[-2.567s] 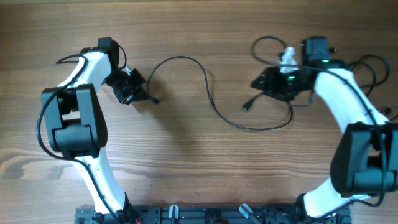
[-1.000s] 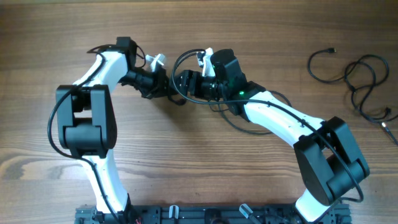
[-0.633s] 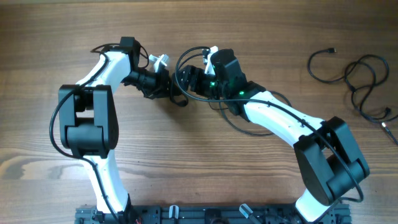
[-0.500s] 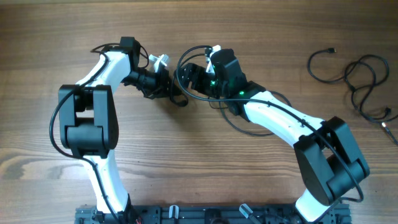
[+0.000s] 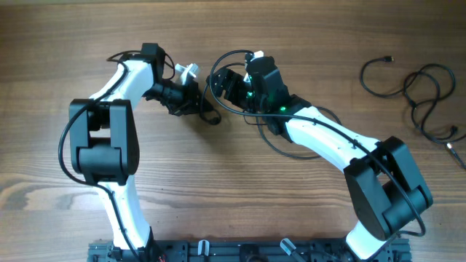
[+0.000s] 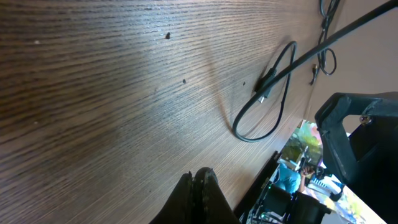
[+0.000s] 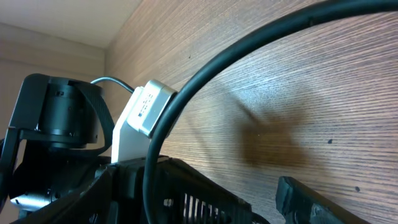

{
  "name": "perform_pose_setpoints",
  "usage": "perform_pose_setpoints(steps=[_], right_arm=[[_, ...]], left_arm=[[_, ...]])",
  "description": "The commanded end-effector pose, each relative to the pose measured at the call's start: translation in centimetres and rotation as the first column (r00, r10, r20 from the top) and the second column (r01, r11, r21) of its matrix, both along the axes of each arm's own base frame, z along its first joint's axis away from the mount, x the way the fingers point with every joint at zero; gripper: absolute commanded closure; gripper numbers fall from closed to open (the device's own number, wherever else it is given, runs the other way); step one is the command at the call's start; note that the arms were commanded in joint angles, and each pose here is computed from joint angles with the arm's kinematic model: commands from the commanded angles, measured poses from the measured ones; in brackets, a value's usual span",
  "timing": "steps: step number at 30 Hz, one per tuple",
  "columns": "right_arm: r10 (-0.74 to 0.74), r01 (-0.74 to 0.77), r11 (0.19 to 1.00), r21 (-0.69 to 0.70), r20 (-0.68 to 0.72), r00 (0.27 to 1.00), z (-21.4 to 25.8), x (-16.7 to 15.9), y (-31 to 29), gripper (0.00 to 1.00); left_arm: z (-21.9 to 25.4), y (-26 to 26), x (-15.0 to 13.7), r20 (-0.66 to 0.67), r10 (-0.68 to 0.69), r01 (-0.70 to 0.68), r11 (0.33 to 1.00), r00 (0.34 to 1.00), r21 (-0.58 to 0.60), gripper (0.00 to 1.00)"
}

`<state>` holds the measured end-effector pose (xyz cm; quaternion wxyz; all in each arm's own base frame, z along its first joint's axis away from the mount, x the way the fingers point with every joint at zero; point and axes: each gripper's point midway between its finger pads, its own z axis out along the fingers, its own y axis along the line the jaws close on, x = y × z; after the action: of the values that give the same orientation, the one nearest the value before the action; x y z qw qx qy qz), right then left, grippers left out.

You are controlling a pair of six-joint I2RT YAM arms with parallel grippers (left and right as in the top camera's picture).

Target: Untangle cables

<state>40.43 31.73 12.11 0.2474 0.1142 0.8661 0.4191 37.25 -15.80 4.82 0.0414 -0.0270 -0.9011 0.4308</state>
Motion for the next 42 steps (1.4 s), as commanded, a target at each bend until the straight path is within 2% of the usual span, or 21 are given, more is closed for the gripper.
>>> perform_pose_setpoints(steps=[1, 13, 21, 31, 33, 42], right_arm=[[-0.026, 0.026, 1.000, -0.017, -0.011, 1.000, -1.1, 0.2, -0.2, 0.14], [-0.034, 0.033, 0.999, -0.008, -0.032, 0.999, -1.5, -0.3, 0.6, 0.27], [-0.018, 0.019, 1.000, 0.025, -0.029, 0.999, -0.9, -0.9, 2.0, 0.46], [-0.023, 0.024, 0.999, 0.032, -0.038, 0.999, -0.9, -1.0, 2.1, 0.63], [-0.033, 0.034, 0.999, 0.026, -0.034, 0.999, -1.0, -0.9, 2.0, 0.70], [-0.043, 0.044, 0.999, 0.029, -0.020, 0.999, -1.1, -0.5, 2.0, 0.73]], left_arm=[[0.0, -1.0, -0.3, 0.012, -0.033, 0.033, 0.999, 0.999, -0.029, 0.96], [0.0, -1.2, -0.4, 0.015, -0.040, 0.040, 0.999, 0.999, -0.029, 0.96], [0.0, -1.2, -0.4, 0.014, -0.040, 0.040, 0.999, 0.999, -0.029, 0.96], [0.0, -1.2, -0.4, 0.015, -0.040, 0.040, 0.999, 0.999, -0.029, 0.96], [0.0, -1.2, -0.4, 0.015, -0.040, 0.040, 0.999, 0.999, -0.029, 0.96], [0.0, -1.2, -0.4, 0.015, -0.040, 0.040, 0.999, 0.999, -0.029, 0.96]])
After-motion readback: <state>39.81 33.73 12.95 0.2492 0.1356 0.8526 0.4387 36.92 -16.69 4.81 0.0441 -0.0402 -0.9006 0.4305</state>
